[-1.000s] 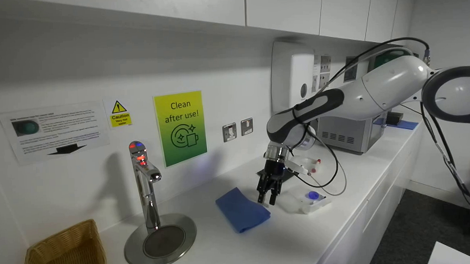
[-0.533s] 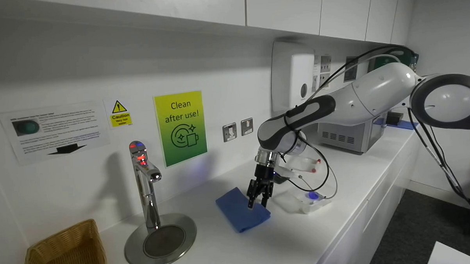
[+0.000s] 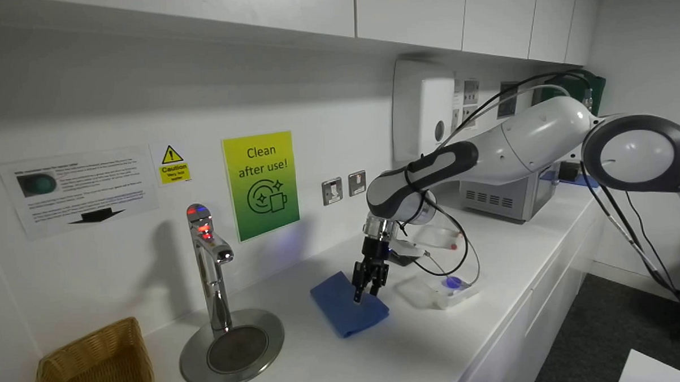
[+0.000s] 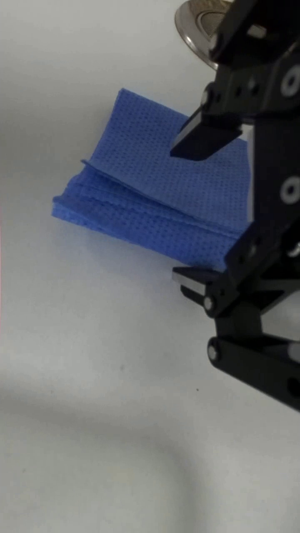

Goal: Put the blue object in the lunchbox

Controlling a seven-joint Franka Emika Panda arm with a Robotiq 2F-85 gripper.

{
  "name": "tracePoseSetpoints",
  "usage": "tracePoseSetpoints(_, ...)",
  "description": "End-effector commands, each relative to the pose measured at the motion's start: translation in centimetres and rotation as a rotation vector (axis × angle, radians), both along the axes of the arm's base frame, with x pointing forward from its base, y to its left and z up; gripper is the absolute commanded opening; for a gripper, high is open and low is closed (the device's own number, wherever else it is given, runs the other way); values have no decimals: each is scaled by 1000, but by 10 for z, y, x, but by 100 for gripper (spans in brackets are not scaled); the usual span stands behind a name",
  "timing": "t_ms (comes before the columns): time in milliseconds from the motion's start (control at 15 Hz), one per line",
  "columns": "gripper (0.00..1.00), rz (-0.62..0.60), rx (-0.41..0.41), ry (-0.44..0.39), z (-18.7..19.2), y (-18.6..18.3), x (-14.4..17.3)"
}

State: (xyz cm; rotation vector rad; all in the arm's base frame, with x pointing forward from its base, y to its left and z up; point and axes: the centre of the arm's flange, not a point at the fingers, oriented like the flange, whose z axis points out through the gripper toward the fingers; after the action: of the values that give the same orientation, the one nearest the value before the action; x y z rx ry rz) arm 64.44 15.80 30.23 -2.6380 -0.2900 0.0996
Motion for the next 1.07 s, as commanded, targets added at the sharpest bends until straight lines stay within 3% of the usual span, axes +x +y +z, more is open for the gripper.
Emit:
tracePoseSetpoints(0, 43, -11, 1, -4, -3, 4, 10)
tracePoseSetpoints(400, 1, -18, 21, 3, -5, 1, 8)
tracePoseSetpoints(733, 0, -22, 29, -22, 6, -1, 1)
tracePoseSetpoints(1000, 1, -1, -16, -97, 34, 8, -13)
